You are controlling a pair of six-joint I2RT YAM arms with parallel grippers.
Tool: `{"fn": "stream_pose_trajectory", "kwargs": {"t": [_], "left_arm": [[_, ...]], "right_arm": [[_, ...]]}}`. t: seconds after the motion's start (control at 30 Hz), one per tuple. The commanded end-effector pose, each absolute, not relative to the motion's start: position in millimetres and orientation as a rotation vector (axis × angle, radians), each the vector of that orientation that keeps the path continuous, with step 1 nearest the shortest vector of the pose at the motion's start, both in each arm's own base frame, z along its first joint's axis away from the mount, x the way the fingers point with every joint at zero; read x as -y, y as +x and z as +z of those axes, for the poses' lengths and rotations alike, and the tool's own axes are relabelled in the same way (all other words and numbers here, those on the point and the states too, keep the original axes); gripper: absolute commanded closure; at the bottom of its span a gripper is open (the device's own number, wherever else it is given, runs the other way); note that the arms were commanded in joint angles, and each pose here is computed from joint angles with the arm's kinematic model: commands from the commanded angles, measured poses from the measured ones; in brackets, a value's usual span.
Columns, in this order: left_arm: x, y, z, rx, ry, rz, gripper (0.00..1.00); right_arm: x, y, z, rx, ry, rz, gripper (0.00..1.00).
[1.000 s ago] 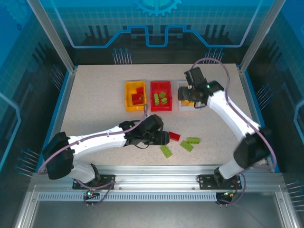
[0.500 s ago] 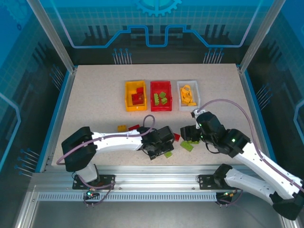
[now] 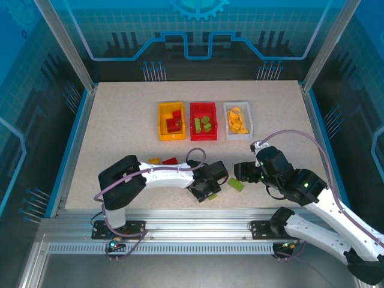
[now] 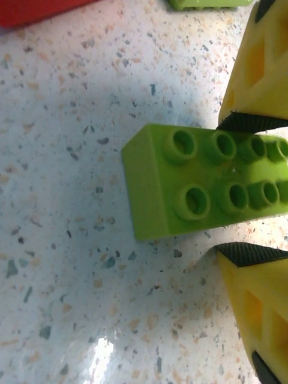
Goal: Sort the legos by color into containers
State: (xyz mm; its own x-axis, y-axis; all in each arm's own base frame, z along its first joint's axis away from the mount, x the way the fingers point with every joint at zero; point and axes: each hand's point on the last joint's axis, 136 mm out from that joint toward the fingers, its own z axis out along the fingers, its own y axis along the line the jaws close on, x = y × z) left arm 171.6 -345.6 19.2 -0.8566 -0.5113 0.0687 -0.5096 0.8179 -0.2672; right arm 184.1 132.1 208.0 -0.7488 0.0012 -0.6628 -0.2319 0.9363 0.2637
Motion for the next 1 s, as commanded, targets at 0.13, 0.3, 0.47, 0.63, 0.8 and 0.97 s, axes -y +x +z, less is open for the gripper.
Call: {"fn": "stream_pose_trajectory", "kwargs": {"t": [0.13, 0.3, 0.47, 0.63, 0.8, 0.97], "left_arm": [[342.4, 184.1, 23.5, -2.957, -0.829, -0.434, 0.70], [314.4, 223.7, 81.9, -2.798, -0.702, -0.471, 0.73], [291.3, 290.2, 141.3, -2.710, -0.520, -0.534, 0.73], [268.1, 365.2, 178.1, -2.593, -0.418, -0.524, 0.73], [266.0, 436.3, 180.9, -2.544, -0.346, -0.469, 0.73], [277.7, 484.9, 167.7, -2.519, -0.308, -0.449, 0.72]], "right_arm": [[-135.2, 181.0, 208.5, -2.392, -0.161, 0.453, 0.27], [-169.6, 179.7, 224.7, -2.312, -0.290, 0.657, 0.27], [-203.6, 194.5, 263.9, -2.104, -0.318, 0.861, 0.25], [-223.8, 229.2, 287.3, -1.989, -0.246, 0.901, 0.23], [-239.2, 264.9, 300.4, -1.980, -0.216, 0.874, 0.23], [-241.4, 288.0, 295.0, -2.029, -0.173, 0.839, 0.24]]}}
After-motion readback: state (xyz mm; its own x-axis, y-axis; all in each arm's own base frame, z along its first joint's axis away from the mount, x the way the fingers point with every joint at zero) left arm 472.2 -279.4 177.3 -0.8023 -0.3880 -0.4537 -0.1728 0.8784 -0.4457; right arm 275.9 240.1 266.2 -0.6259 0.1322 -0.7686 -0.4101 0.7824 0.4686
